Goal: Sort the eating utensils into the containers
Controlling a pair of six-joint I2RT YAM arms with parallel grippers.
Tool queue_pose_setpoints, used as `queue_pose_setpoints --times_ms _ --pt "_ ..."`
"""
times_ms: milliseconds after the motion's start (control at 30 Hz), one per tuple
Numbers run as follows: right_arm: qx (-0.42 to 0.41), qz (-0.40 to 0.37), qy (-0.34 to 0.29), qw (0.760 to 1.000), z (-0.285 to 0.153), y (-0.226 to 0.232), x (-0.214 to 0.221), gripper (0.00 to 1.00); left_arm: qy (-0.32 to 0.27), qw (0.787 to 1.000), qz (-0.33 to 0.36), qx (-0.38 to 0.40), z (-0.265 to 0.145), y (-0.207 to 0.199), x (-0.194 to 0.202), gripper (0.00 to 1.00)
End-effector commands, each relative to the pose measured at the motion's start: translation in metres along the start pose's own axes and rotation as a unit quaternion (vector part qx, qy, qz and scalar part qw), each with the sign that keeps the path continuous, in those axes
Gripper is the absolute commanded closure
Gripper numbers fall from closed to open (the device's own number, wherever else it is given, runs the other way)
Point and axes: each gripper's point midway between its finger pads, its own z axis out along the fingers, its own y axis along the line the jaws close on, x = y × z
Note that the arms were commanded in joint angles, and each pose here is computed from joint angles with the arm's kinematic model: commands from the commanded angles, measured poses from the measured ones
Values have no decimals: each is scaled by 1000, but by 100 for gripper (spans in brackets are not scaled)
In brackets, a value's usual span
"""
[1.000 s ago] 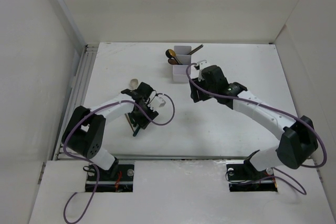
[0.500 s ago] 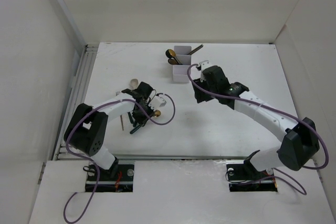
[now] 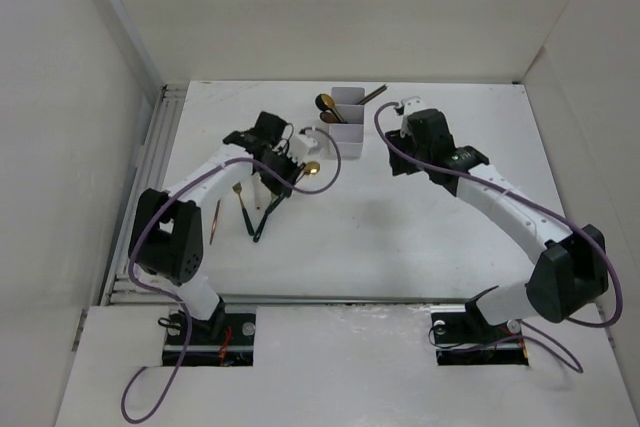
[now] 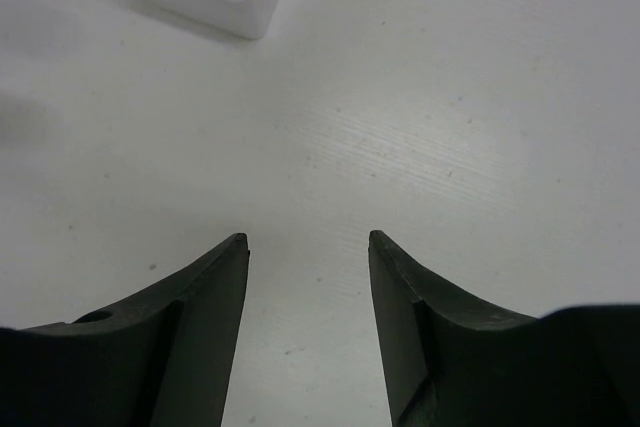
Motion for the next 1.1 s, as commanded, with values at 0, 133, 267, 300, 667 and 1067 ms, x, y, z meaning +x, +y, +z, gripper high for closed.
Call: queue_pose_setpoints --times_ms 0,133,267,300,667,1067 --pt "0 9 -114 993 -18 -11 -69 43 -154 985 72 9 -67 -6 -83 100" --pt "11 17 -146 989 -18 -30 -85 49 -324 935 144 21 -114 -21 -159 100" --pt "19 28 -173 984 -19 -53 -104 52 -517 841 162 -9 -162 -20 -232 100" --pt "19 24 -181 983 -19 -56 -111 52 -542 825 161 -9 -157 -15 -243 100" --pt "51 -2 -192 980 -26 -89 -138 53 -693 709 121 -58 -153 27 -344 100" --pt "86 -21 -145 986 -27 -102 -138 53 -688 719 60 -80 -81 65 -339 100"
